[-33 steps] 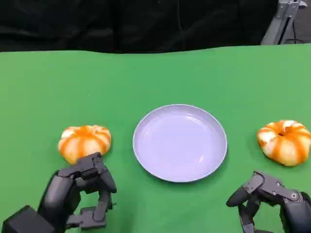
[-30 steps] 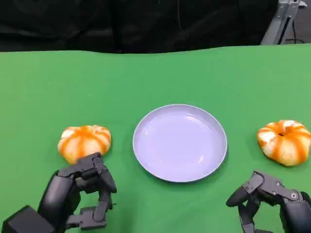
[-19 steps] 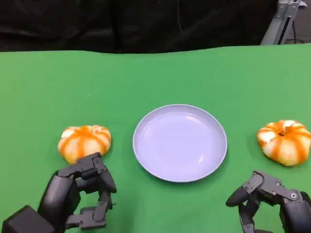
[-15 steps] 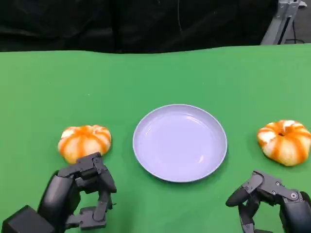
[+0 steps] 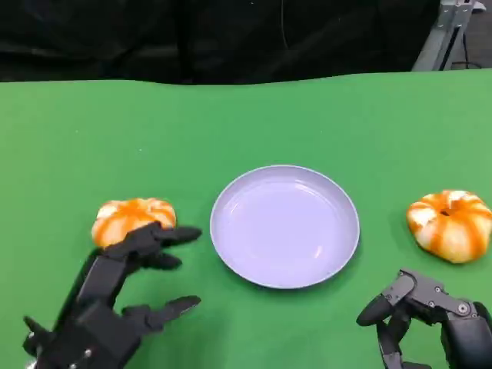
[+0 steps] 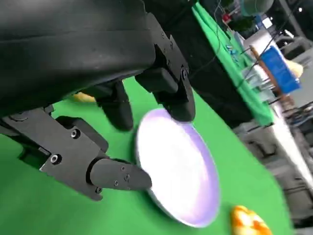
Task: Grasp the bread from the table and place it into the plate.
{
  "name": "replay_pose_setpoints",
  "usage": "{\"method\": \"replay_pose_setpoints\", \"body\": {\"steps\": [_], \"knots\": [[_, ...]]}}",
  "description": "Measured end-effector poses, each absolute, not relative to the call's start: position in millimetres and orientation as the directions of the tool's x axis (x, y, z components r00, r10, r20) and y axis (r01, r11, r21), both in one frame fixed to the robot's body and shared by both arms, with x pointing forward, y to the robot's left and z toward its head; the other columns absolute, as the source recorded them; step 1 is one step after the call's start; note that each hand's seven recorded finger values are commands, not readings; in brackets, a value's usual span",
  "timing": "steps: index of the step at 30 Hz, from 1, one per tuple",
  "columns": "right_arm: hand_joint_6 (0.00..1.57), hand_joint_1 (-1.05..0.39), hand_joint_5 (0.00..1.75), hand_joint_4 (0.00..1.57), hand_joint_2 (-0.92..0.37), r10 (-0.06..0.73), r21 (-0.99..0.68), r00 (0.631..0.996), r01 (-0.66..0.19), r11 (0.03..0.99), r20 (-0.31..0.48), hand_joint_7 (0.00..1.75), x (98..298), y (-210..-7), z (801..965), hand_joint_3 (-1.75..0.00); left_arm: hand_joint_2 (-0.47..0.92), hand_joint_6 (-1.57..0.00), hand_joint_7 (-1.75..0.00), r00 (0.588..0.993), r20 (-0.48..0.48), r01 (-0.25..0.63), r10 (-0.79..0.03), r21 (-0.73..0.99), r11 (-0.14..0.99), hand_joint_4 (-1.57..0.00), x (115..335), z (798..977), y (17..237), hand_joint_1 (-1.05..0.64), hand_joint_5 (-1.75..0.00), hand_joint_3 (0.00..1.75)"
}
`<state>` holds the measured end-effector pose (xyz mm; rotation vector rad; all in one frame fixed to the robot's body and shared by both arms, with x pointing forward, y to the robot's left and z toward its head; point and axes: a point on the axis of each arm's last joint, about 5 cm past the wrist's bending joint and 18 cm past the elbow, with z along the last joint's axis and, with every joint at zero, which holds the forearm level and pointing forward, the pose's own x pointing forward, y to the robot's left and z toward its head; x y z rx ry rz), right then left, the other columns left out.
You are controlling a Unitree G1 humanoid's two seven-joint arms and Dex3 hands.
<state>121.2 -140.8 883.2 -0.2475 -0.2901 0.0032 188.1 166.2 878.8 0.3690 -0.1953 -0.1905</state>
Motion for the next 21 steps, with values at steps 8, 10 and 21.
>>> {"method": "replay_pose_setpoints", "body": {"steps": [8,10,21], "knots": [[0.79,0.11,1.69,0.82,-0.33,0.041,-0.241,0.958,0.030,0.970,0.284,1.28,121,-140,883.2,-1.34,0.84,-0.34,-0.01,0.961,0.081,0.155,-0.263,0.632,0.760,-0.06,200,884.6,165,-0.46,-0.54,0.00],[0.79,0.11,1.70,0.82,-0.33,0.041,-0.240,0.958,0.030,0.970,0.284,1.28,121,-140,883.2,-1.34,0.85,-0.33,0.00,0.964,0.075,0.110,-0.253,0.759,0.642,-0.03,213,893.2,171,-0.48,-0.51,0.00],[0.79,0.11,1.70,0.81,-0.31,0.040,-0.237,0.957,0.031,0.971,0.288,1.29,122,-139,883.9,-1.37,0.88,-0.23,0.00,0.966,0.017,0.092,-0.256,0.909,0.407,0.00,228,898.2,161,-0.54,-0.35,0.01]]}}
